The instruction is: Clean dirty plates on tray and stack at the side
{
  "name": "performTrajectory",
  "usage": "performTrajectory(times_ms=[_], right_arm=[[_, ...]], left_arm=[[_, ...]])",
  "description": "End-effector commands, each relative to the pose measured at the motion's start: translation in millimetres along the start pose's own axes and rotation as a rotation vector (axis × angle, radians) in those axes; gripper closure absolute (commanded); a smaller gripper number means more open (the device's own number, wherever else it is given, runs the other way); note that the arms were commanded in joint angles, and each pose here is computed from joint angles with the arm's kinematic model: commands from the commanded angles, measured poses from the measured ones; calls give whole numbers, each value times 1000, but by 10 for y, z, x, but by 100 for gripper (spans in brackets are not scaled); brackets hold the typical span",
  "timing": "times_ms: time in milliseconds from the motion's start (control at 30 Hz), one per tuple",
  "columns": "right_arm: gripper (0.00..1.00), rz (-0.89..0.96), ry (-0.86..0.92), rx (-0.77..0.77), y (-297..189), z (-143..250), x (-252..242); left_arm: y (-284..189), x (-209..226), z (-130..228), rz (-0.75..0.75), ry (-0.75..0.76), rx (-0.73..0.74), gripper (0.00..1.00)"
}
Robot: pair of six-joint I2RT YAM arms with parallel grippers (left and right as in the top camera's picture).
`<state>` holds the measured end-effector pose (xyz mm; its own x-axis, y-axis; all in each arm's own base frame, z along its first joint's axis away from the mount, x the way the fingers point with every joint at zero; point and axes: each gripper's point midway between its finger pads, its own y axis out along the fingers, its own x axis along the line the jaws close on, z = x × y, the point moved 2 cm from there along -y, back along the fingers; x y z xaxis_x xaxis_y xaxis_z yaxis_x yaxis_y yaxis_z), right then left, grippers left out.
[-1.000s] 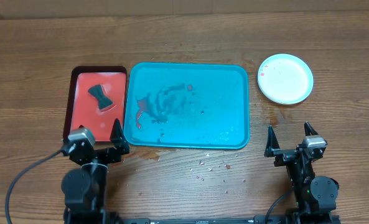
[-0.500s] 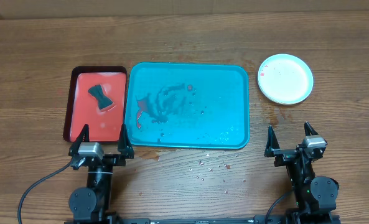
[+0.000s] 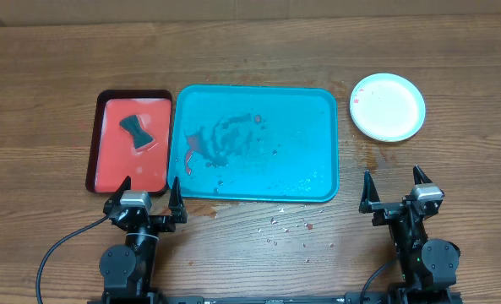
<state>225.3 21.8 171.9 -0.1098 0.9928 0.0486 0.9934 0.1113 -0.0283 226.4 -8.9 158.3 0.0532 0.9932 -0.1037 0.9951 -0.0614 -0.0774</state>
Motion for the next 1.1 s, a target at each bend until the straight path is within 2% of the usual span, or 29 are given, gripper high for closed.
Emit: performTrajectory(times_ms=[0,433,600,1067], right_arm=[[0,7,-1,-5,1,16,-12],[0,7,-1,-5,1,16,-12],[0,7,-1,-5,1,16,-12],[0,7,-1,-5,1,16,-12]], left_arm=[[-4,-6,1,0,26,-5,0],[-4,9,1,-10,27,-5,0],[-4,16,2,-14,128,-4,0],[-4,17,1,-15,130,-4,0]])
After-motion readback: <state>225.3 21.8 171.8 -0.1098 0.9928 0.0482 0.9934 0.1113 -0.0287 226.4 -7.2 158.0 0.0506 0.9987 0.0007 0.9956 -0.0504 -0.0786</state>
